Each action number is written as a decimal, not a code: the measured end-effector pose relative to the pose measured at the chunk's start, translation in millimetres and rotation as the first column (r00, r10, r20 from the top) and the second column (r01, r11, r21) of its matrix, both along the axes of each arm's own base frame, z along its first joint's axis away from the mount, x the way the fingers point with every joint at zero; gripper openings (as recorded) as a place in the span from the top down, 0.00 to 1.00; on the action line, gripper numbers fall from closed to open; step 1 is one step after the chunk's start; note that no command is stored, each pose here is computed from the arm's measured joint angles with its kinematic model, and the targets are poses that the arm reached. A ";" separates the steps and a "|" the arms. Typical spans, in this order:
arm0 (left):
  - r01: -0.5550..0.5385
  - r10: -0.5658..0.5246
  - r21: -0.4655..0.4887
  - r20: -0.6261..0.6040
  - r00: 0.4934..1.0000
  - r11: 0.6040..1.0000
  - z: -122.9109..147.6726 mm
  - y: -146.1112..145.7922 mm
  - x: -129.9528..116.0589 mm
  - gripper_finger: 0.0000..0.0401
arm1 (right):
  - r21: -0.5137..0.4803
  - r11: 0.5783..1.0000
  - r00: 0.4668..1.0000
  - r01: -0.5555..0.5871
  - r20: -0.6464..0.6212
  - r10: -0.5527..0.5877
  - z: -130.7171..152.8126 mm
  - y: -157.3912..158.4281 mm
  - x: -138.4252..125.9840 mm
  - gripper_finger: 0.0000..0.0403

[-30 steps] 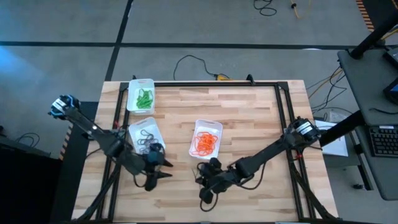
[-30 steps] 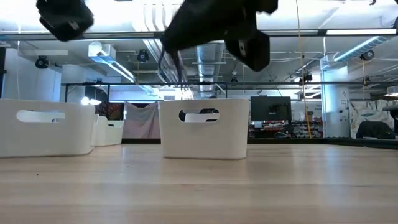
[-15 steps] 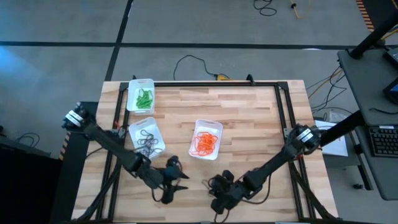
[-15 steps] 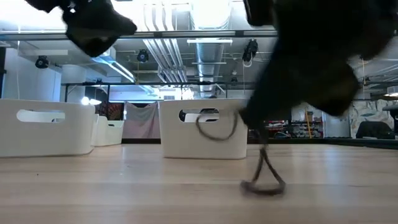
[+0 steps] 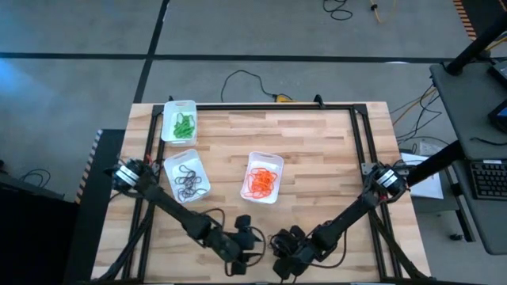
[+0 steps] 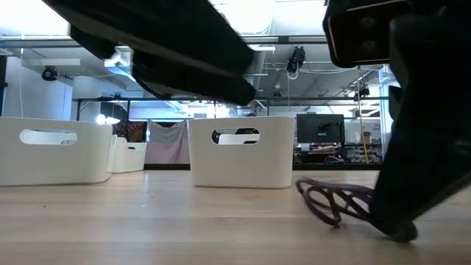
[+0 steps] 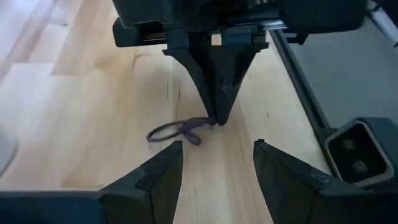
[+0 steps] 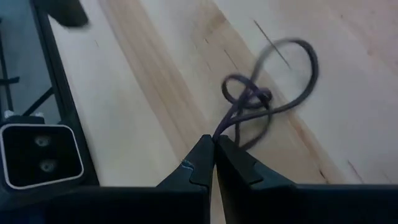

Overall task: Sort rubber bands into baskets
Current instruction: Put the violet rubber band into the bottom left white bin

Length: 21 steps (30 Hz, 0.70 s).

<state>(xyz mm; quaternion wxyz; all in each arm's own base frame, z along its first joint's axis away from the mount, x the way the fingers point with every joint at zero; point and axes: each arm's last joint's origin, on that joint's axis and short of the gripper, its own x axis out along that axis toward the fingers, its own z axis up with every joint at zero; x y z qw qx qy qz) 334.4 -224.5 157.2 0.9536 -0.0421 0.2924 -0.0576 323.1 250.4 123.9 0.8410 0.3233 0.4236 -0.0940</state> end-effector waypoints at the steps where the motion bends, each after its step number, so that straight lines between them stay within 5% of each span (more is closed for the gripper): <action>1: -0.003 0.003 0.003 -0.003 1.000 1.000 -3.0 -1.1 4.2 0.55 | 0.002 1.000 1.000 0.002 -0.002 -0.002 -0.1 0.4 -0.5 0.98; 10: 0.056 -0.056 0.133 0.000 0.998 0.990 -25.9 -10.7 36.3 0.55 | 0.016 1.000 1.000 0.019 -0.003 -0.018 0.0 0.6 -0.5 0.98; 21: 0.028 -0.029 0.129 0.009 1.000 0.991 -51.3 -4.3 41.9 0.55 | 0.036 0.999 0.999 0.031 0.011 -0.032 1.1 1.5 0.7 0.98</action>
